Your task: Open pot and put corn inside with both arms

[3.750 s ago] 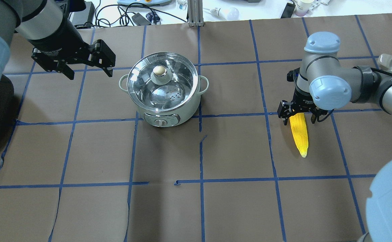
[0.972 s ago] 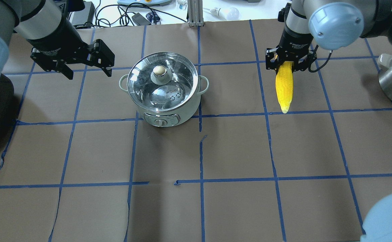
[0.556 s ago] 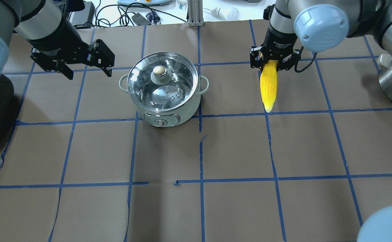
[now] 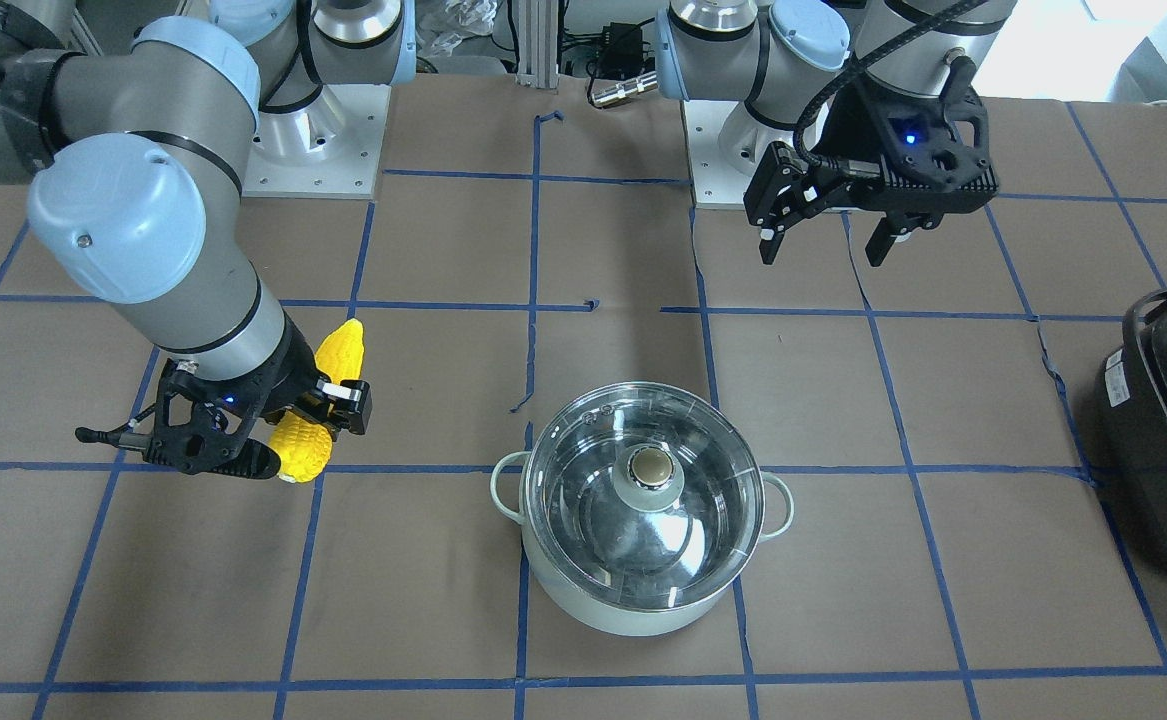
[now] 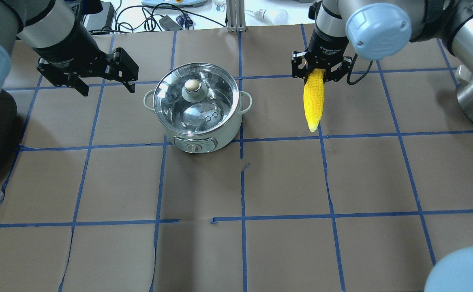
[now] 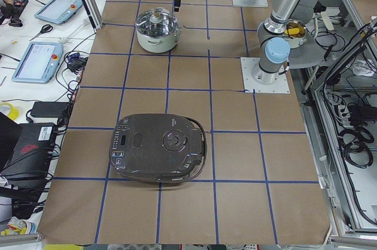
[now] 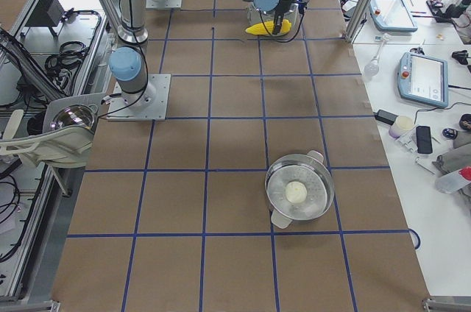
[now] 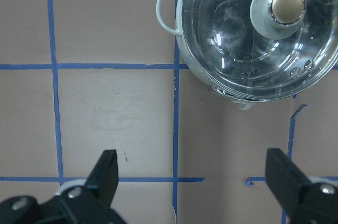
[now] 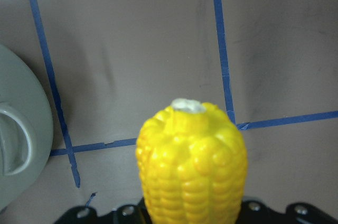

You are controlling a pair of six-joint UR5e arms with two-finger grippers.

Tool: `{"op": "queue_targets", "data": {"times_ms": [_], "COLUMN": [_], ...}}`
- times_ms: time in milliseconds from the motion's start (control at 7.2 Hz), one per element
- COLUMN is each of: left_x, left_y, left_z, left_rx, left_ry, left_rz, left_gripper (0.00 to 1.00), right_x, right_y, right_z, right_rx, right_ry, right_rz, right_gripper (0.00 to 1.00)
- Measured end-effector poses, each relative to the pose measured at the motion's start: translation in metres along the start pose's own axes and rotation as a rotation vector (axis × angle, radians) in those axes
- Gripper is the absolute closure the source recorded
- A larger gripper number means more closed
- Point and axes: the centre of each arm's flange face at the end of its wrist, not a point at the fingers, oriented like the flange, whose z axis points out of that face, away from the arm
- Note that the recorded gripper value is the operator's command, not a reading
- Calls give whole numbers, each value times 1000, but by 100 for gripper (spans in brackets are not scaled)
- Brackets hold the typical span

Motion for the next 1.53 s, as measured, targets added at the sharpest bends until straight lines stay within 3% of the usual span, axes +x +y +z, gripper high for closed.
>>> {"op": "queue_targets", "data": {"times_ms": [1528], "left_x": [0], "left_y": [0], "left_z": [0], "left_rx": [1], "left_ry": [1], "left_rz": [1], "left_gripper": [0], "right_x": [1], "right_y": [-3], "right_z": [-3], "right_rx": [11], "right_ry": [-16], "right_rz": [-35], "right_gripper": [100]}}
